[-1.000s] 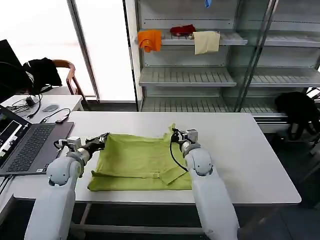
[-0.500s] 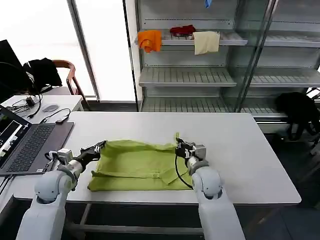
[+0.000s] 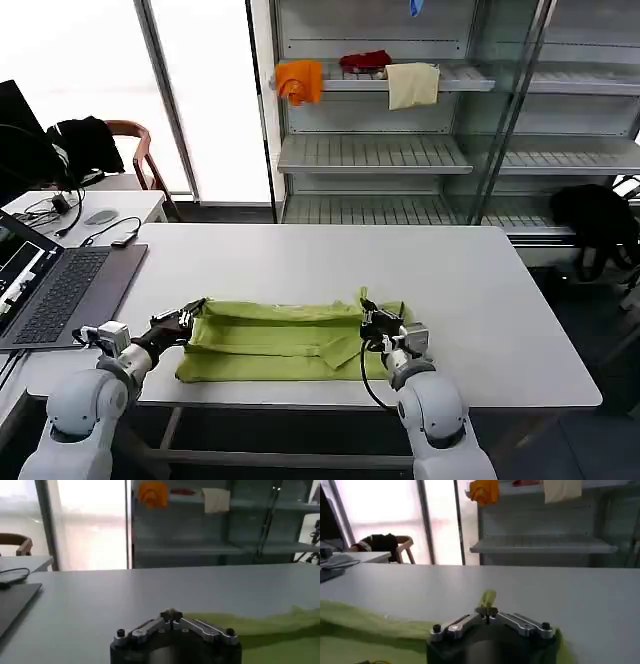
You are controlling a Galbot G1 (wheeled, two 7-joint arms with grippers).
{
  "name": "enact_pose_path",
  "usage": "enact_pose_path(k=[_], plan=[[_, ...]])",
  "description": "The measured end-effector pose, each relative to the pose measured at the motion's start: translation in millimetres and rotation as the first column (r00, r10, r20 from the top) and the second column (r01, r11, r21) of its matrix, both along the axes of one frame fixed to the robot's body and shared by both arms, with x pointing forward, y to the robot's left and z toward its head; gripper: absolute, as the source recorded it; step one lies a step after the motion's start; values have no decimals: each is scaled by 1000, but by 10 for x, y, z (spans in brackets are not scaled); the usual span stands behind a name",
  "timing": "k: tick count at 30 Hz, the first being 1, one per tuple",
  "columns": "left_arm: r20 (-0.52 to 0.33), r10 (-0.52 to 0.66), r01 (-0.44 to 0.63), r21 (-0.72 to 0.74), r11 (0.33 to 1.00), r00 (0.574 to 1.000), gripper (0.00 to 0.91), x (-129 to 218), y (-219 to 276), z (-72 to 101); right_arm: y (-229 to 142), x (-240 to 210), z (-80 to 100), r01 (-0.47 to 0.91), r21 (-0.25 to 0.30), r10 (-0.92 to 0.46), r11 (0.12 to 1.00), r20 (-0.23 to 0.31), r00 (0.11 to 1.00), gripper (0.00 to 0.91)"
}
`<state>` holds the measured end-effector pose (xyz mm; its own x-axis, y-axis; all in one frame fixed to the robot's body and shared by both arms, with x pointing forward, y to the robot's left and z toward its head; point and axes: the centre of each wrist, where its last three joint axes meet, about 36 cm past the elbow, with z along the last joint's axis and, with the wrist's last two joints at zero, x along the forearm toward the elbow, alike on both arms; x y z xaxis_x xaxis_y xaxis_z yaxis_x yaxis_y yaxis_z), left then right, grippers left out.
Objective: Fold and organize the clothes.
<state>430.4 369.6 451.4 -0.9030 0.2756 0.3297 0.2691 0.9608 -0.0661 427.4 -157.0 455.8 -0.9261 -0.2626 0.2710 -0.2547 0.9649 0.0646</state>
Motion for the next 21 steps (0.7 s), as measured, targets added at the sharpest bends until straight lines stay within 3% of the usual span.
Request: enact_pose_path(k=[11, 12, 13, 16, 18, 19, 21], plan=[[-10, -16, 16, 6, 1000, 1000, 10, -156, -83, -92, -93, -194, 11, 1, -23, -1, 1000, 4, 1000, 0], [-10, -16, 16, 8, 1000, 1000, 10, -159, -93, -99, -96, -205, 0, 2, -26, -1, 1000, 1, 1000, 81], [-9, -16, 16, 10, 1000, 1000, 10, -159, -103, -105, -97, -216, -12, 3, -30, -3, 1000, -3, 1000, 907], [-9, -16, 16, 22, 1000, 1000, 40, -158, -134, -129, -100, -242, -44, 8, -45, -8, 999, -9, 1000, 907], [-13, -10, 11, 35, 999, 1000, 675, -163, -142, -144, -105, -258, -62, 16, -61, -17, 998, -11, 1000, 907], [-15, -8, 8, 41, 999, 1000, 907, -167, -147, -152, -108, -263, -70, 21, -71, -22, 997, -12, 1000, 907], [-17, -3, 3, 52, 999, 1000, 907, -176, -151, -163, -123, -271, -92, 34, -98, -35, 995, -11, 999, 907]])
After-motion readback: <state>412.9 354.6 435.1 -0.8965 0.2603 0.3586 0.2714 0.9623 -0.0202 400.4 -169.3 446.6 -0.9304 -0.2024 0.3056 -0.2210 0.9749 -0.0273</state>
